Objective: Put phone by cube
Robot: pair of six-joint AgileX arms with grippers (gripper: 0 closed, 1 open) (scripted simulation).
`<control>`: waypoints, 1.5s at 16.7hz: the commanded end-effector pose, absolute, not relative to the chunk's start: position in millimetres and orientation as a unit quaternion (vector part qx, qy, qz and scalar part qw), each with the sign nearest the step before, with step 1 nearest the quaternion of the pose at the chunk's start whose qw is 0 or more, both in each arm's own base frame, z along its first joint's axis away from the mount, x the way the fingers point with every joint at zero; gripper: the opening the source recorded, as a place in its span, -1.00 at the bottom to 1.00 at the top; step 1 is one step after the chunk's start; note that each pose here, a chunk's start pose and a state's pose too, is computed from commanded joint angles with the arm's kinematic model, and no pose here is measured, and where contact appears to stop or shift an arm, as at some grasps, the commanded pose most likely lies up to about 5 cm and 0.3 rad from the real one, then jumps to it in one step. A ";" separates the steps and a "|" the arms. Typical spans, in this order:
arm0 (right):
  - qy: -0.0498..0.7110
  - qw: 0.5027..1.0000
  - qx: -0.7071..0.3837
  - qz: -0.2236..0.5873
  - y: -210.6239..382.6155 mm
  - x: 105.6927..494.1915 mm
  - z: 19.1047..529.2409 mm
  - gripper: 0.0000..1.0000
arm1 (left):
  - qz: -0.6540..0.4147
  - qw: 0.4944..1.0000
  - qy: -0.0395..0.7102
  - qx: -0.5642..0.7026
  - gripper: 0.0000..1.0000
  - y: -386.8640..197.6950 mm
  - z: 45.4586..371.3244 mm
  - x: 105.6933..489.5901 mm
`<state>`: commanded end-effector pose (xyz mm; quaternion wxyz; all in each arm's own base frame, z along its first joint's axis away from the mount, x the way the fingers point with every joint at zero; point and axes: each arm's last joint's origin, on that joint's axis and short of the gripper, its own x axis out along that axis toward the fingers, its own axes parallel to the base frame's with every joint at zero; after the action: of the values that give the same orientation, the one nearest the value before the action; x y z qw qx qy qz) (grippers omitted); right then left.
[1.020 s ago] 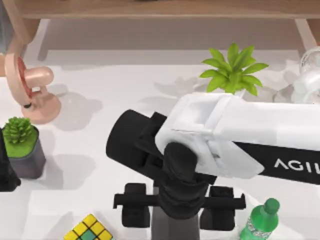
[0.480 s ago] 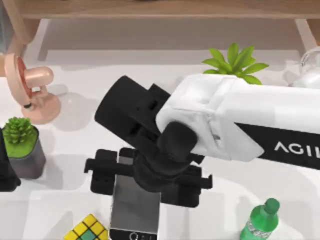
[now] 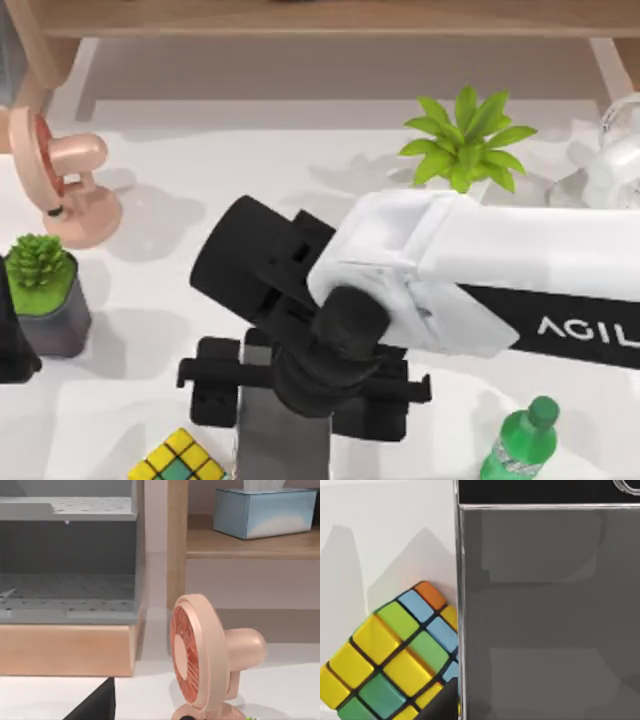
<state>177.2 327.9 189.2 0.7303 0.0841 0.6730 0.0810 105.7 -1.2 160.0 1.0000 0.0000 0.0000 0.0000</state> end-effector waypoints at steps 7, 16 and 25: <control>0.703 0.711 0.010 0.004 308.3 161.4 142.6 -1.00 | 0.000 1.000 0.000 0.000 1.00 -1.2 160.0 105.7; 0.706 0.708 0.004 -0.003 306.7 160.6 137.4 -0.40 | 0.000 1.000 0.000 0.000 1.00 -1.2 160.0 105.7; 0.706 0.708 0.004 -0.003 306.7 160.6 137.4 0.96 | 0.000 1.000 0.000 0.000 1.00 -1.2 160.0 105.7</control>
<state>160.6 306.7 137.4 0.7082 0.0039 0.7060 -0.0033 105.7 -1.2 160.0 1.0000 0.0000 0.0000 0.0000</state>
